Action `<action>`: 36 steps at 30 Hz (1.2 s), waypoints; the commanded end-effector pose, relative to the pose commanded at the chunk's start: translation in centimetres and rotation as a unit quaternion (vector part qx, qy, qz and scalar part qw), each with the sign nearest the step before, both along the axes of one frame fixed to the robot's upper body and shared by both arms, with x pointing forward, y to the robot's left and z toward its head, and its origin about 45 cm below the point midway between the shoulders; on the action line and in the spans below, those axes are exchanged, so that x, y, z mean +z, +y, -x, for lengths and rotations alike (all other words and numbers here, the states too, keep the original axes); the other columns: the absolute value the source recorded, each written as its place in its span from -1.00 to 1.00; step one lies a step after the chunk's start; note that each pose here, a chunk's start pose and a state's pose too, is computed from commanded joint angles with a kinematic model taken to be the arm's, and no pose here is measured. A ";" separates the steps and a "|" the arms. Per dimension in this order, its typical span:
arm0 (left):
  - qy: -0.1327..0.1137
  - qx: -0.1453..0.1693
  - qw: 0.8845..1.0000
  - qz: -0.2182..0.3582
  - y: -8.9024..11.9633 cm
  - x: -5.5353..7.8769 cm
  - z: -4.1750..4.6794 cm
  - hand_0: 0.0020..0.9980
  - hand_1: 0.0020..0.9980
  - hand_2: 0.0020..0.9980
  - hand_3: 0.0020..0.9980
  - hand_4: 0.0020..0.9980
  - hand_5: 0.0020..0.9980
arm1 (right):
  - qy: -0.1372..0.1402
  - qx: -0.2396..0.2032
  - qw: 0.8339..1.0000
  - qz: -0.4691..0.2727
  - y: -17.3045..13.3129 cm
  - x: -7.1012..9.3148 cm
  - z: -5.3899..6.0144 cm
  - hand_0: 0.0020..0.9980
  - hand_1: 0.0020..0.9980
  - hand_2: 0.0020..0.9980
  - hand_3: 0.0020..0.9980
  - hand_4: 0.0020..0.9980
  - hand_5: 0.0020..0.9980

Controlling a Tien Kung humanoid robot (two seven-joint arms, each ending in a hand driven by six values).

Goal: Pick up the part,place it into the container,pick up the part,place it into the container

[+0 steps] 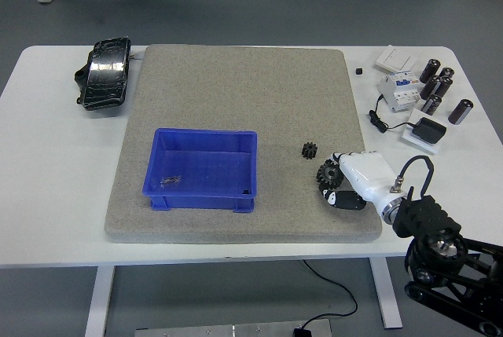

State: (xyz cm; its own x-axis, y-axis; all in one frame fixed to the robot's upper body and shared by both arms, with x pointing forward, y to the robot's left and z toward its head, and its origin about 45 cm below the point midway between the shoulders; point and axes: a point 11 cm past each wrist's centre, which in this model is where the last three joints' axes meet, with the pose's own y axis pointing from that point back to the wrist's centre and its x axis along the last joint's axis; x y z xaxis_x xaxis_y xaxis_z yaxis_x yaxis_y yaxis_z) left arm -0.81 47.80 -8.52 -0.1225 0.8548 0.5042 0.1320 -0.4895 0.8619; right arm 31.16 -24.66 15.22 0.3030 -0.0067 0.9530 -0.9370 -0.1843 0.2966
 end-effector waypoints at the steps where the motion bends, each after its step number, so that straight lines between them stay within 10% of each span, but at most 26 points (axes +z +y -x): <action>1: 0.000 0.000 1.000 0.000 0.0 0.0 0.03 0.36 0.34 0.20 0.12 -0.03 -0.10 | -0.005 0.001 1.000 -0.004 0.1 0.2 -0.1 -0.39 -0.31 -0.40 -0.13 -0.54 -1.00; 17: 0.008 -0.001 1.000 0.000 -0.1 0.0 0.45 0.36 0.34 0.20 0.12 -0.04 -0.09 | -0.089 0.088 0.985 -0.119 8.4 7.9 -1.4 -0.24 -0.17 -0.30 -0.02 -0.41 -1.00; 19: 0.009 -0.001 1.000 0.000 -0.1 0.0 0.49 0.36 0.34 0.20 0.12 -0.04 -0.09 | -0.093 0.099 0.983 -0.123 9.4 8.1 -1.5 -0.04 0.02 0.00 0.14 -0.20 -1.00; 24: 0.010 -0.001 1.000 -0.001 0.0 0.0 0.54 0.36 0.34 0.20 0.12 -0.04 -0.09 | -0.092 0.129 0.981 -0.113 11.9 8.0 -1.7 -0.04 0.02 0.00 0.14 -0.20 -1.00; 25: 0.010 -0.002 1.000 -0.001 0.0 0.0 0.53 0.36 0.34 0.20 0.13 -0.04 -0.09 | -0.091 0.134 0.981 -0.108 12.2 7.9 -1.7 0.27 0.35 0.30 0.31 -0.09 -0.52; 36: 0.010 -0.004 1.000 -0.002 0.2 0.1 0.26 0.36 0.34 0.20 0.12 -0.04 -0.09 | -0.060 0.168 0.982 -0.063 14.3 6.3 -1.4 0.58 0.60 0.57 0.39 0.15 -0.36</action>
